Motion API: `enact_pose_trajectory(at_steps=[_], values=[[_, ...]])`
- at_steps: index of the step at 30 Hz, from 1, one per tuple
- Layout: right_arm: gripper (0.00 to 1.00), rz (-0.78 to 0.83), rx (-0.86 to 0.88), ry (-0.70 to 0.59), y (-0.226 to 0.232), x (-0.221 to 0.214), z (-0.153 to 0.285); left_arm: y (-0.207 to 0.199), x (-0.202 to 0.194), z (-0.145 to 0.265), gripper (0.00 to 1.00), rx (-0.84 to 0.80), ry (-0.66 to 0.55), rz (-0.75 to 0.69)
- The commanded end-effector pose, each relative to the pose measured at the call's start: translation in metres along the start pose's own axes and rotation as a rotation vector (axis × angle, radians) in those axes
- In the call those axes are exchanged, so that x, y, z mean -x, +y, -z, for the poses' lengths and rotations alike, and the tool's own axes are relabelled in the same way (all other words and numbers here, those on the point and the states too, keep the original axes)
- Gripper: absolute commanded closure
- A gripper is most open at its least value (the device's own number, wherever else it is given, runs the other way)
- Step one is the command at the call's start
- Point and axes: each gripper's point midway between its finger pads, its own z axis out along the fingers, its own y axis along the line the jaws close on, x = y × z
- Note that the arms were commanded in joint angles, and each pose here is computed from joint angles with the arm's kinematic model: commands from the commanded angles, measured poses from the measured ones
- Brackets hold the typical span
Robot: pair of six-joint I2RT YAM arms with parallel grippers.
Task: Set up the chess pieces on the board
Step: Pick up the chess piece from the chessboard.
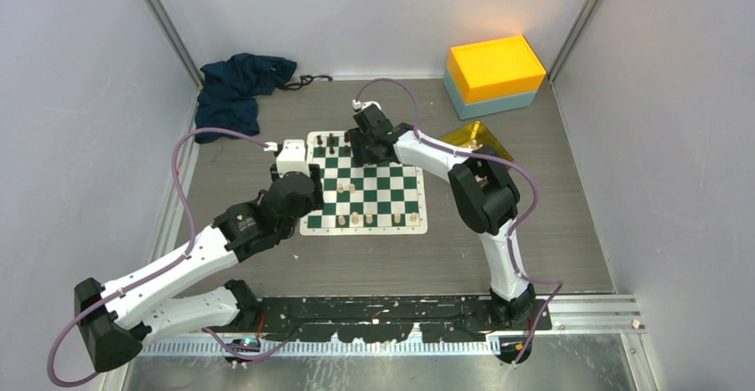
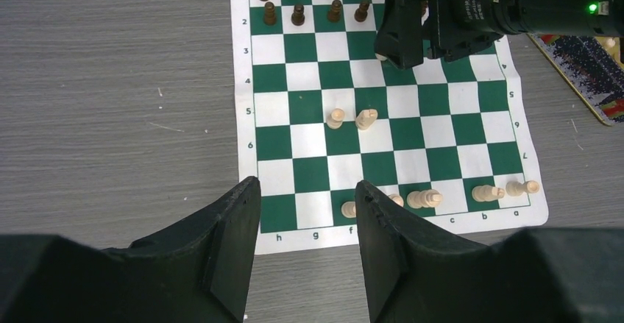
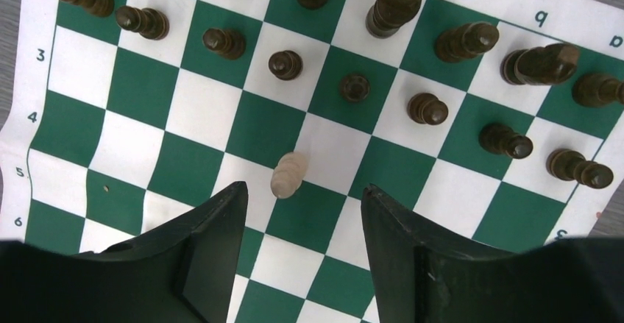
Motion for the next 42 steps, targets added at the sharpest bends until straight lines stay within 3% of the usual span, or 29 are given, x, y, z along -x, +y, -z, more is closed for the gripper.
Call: enact_pose_trajectory(at_steps=[1,9,14,21,26,32,42], values=[[0.37,0.004,0.026,-0.072,0.011,0.03,0.004,-0.004,0.014,0.003,0.49,-0.02,-0.056,0.025],[0.47,0.008,0.029,-0.065,0.014,0.031,-0.003,-0.002,0.017,0.005,0.49,-0.02,-0.067,0.025],[0.6,0.01,0.028,-0.062,0.014,0.031,-0.005,-0.002,0.018,0.005,0.5,-0.02,-0.071,0.023],[0.65,0.012,0.025,-0.051,0.013,0.027,-0.007,-0.001,0.017,0.004,0.5,-0.016,-0.07,0.022],[0.83,0.012,0.025,-0.048,0.013,0.026,-0.008,0.0,0.017,0.004,0.5,-0.012,-0.072,0.02],[0.9,0.014,0.028,-0.059,0.013,0.028,0.0,0.0,0.016,0.004,0.5,-0.01,-0.071,0.021],[0.91,0.042,0.003,-0.109,0.015,0.032,0.049,0.004,0.008,0.002,0.5,0.005,-0.056,0.017]])
